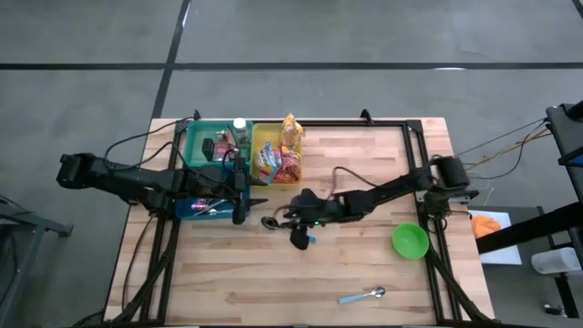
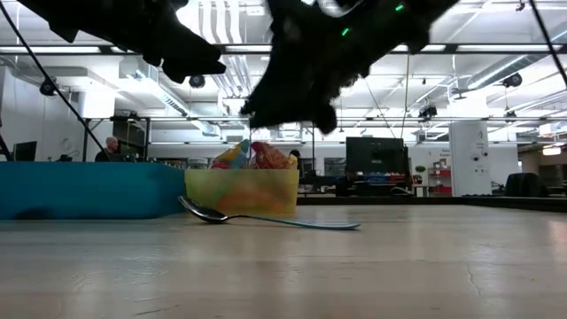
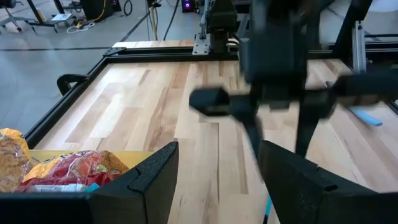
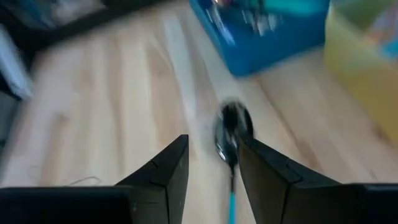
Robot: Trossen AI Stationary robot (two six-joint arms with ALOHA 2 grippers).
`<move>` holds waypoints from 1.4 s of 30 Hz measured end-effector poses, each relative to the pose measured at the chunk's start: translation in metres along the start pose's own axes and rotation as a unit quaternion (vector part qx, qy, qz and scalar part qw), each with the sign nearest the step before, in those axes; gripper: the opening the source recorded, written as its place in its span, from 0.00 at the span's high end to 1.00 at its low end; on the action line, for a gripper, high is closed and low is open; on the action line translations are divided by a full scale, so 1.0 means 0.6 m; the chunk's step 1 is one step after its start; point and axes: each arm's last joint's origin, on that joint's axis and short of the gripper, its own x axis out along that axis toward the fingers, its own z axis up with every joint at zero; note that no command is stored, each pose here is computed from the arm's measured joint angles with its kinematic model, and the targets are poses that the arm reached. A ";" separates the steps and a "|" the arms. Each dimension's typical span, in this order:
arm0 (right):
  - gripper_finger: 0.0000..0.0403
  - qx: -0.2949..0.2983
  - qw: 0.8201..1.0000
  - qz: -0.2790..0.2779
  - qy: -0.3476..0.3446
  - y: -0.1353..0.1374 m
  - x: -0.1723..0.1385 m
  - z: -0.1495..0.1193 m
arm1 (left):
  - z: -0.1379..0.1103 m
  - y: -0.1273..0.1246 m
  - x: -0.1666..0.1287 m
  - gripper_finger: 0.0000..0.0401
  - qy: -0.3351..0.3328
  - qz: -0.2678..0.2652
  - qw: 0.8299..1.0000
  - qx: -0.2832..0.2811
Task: Pick & Place Food Item
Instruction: Put the blue spoon into the blue bin
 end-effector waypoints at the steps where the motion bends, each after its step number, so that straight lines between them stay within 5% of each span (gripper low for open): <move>1: 0.67 -0.002 1.000 0.011 -0.023 0.000 -0.015 0.002 | 0.000 0.000 0.000 0.44 0.000 0.000 1.000 0.000; 14: 0.67 -0.065 0.963 0.101 -0.239 -0.062 -0.200 -0.060 | -0.002 0.000 0.000 0.44 0.008 0.000 1.000 0.001; 21: 0.67 -0.051 0.941 0.118 -0.314 -0.099 -0.269 -0.109 | -0.003 0.000 0.000 0.44 0.009 0.000 1.000 0.001; 29: 0.67 -0.028 0.933 0.111 -0.341 -0.125 -0.298 -0.142 | -0.003 0.000 0.000 0.44 0.010 0.000 1.000 0.001; 42: 0.67 -0.025 0.929 0.116 -0.351 -0.121 -0.303 -0.133 | -0.003 0.000 0.000 0.44 0.011 0.000 1.000 0.001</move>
